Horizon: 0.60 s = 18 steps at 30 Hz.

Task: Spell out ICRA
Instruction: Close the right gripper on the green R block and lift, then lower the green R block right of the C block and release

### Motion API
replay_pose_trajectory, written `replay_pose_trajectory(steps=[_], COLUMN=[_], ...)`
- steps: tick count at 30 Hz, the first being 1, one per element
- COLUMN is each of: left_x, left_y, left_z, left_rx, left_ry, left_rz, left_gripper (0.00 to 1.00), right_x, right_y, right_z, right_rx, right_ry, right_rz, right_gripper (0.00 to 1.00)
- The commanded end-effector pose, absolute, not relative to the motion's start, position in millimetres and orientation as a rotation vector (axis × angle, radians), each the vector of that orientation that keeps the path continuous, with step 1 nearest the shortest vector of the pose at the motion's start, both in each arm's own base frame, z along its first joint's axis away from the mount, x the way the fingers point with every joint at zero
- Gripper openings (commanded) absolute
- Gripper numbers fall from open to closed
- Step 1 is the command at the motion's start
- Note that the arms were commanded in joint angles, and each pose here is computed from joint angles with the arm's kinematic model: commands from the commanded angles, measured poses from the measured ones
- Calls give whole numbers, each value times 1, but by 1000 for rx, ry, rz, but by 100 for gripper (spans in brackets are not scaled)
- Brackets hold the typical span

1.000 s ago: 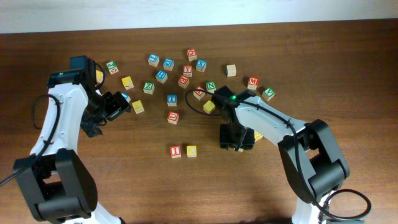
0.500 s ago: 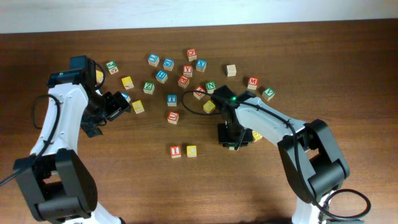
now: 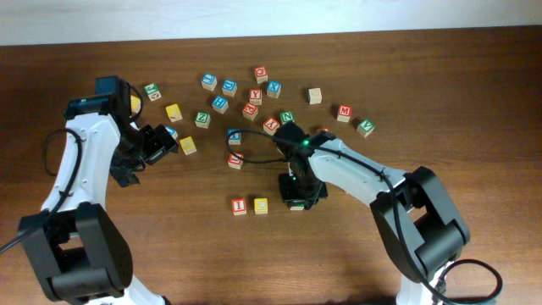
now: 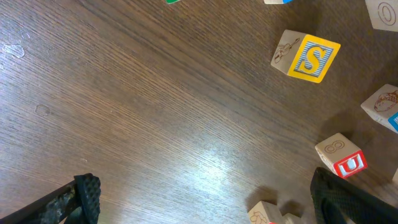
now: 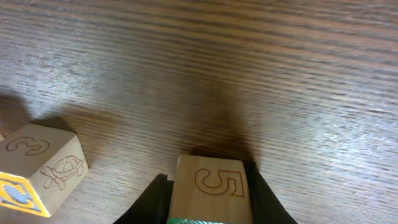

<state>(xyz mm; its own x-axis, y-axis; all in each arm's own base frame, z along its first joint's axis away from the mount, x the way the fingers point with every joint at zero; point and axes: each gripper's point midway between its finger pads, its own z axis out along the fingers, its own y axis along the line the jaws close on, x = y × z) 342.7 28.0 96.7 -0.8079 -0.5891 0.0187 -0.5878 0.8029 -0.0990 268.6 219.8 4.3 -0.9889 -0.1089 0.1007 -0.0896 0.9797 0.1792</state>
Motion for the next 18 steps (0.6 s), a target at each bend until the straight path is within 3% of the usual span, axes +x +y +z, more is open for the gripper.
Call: replay_pose_trajectory(steps=[1, 16, 18], left_x=[340, 340, 340], left_y=[31, 31, 31], left_z=[92, 92, 92], left_rx=[-1006, -1006, -1006], left_ry=[2974, 2974, 2974], left_rz=[-142, -142, -142], left_gripper=[99, 99, 99], right_x=[271, 267, 265], right_y=[223, 249, 252], right_z=[10, 9, 10], right_rx=[144, 109, 112], right_ry=[-3054, -3117, -3103], right_rz=[-248, -246, -270], right_gripper=[23, 24, 36])
